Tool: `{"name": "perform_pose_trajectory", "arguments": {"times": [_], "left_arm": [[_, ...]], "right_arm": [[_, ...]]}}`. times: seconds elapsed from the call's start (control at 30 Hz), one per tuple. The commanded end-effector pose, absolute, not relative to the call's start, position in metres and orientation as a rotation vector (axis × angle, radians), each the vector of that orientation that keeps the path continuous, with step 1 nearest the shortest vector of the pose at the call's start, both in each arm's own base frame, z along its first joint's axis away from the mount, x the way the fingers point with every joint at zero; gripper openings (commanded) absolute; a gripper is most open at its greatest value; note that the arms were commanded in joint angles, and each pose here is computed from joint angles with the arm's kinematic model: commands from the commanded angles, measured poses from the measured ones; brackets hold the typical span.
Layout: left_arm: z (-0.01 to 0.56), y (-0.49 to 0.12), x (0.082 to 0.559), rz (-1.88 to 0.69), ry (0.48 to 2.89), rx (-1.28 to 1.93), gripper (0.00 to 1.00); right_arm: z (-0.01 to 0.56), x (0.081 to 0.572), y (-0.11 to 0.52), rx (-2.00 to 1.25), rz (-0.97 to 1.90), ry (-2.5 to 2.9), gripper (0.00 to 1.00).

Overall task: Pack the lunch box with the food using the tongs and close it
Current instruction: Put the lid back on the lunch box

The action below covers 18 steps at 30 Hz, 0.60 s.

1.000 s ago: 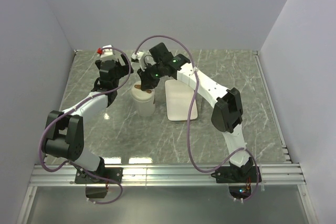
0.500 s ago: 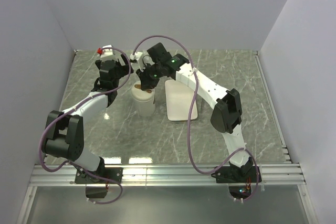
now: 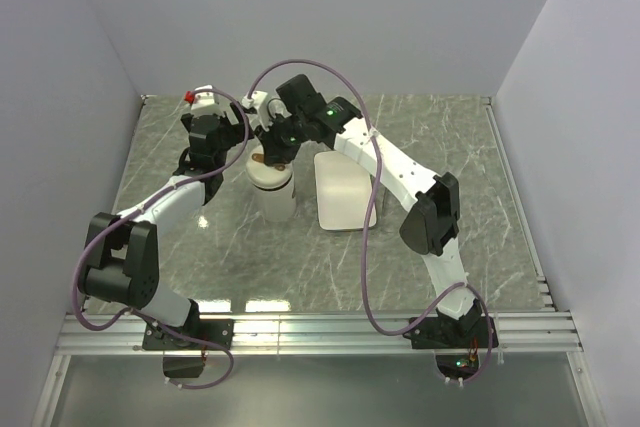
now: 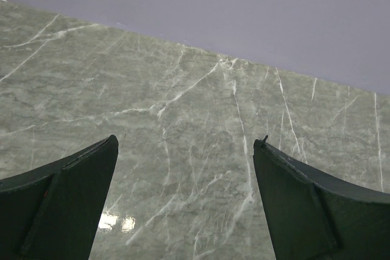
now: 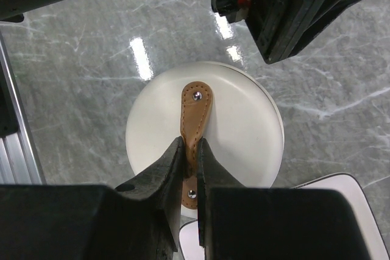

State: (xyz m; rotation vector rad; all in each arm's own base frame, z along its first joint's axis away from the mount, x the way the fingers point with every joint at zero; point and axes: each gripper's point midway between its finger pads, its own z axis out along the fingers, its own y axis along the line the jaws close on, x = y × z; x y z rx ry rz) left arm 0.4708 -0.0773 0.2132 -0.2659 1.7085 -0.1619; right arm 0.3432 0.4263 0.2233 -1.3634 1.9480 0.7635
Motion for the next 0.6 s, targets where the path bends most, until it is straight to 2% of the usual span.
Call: {"name": "perform_pose_trajectory", "arguments": {"times": [0.0,0.57], "left_arm": [[0.232,-0.077,0.468,-0.162,1.655,-0.258,0.99],[0.233,-0.077,0.467,-0.159,1.652,-0.256,0.99]], "right_arm": [[0.241,0.334,0.435,-1.397,0.78,1.884,0.0],[0.209,0.331,0.441,-1.439,0.754,1.955,0.0]]}}
